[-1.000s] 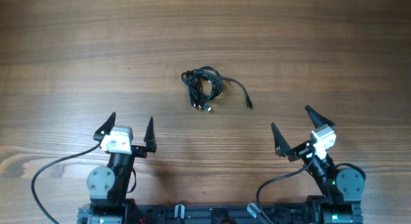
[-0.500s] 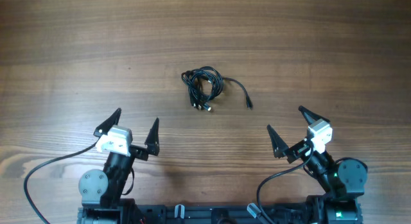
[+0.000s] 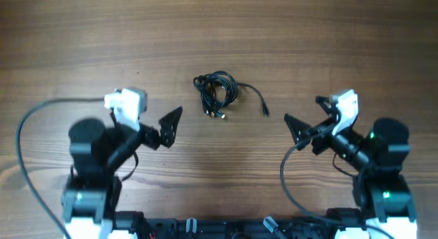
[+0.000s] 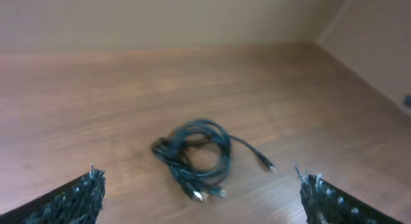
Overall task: Untangle cables
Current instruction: 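Move the left gripper down onto the black cable bundle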
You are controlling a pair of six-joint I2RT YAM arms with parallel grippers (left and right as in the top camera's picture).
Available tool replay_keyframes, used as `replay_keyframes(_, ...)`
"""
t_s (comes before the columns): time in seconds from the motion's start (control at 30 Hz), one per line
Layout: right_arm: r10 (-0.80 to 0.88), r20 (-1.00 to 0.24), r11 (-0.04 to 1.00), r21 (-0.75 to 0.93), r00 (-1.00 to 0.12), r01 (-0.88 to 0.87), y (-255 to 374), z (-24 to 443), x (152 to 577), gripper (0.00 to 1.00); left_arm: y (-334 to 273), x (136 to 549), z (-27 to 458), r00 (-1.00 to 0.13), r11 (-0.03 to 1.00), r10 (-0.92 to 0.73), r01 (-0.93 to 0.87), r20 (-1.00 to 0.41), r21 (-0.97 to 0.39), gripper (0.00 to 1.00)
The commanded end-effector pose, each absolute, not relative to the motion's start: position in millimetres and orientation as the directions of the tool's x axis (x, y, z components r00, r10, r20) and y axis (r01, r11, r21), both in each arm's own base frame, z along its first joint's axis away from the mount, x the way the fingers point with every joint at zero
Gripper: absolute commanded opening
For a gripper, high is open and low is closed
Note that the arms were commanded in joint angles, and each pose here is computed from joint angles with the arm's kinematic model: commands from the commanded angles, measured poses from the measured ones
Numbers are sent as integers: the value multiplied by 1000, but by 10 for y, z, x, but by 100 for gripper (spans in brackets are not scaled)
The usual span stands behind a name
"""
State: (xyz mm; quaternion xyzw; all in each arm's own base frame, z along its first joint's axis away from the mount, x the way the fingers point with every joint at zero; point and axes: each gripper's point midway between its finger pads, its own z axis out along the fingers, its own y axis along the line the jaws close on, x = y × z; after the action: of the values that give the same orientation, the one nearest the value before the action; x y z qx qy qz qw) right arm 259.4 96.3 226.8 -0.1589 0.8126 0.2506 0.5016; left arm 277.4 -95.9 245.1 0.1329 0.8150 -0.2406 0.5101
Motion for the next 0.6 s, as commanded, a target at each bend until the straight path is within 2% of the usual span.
replay_keyframes(0.0,-12,-864,813,285,-503,-509,985,2453,2712,100,-1142,3018,2539,-548,776,-28,515,-836,-364,100)
replay_keyframes(0.1,-15,-796,808,347,-606,-476,993,2466,2792,100,-1207,3260,2420,-652,753,-22,488,-758,-441,100)
replay_keyframes(0.2,-13,-727,808,397,-686,-436,993,2444,2900,100,-1343,3422,2270,-700,713,-5,498,-714,-493,100)
replay_keyframes(0.37,11,-688,741,493,-726,-456,1130,2380,3102,100,-1591,3552,2185,-681,644,28,572,-732,-508,100)
replay_keyframes(0.47,127,-580,726,607,-805,-324,1137,2259,3207,100,-1705,3572,2264,-641,615,40,621,-767,-487,100)
replay_keyframes(0.57,128,-551,714,628,-825,-309,1157,2168,3247,100,-1756,3642,2300,-647,632,2,592,-763,-500,100)
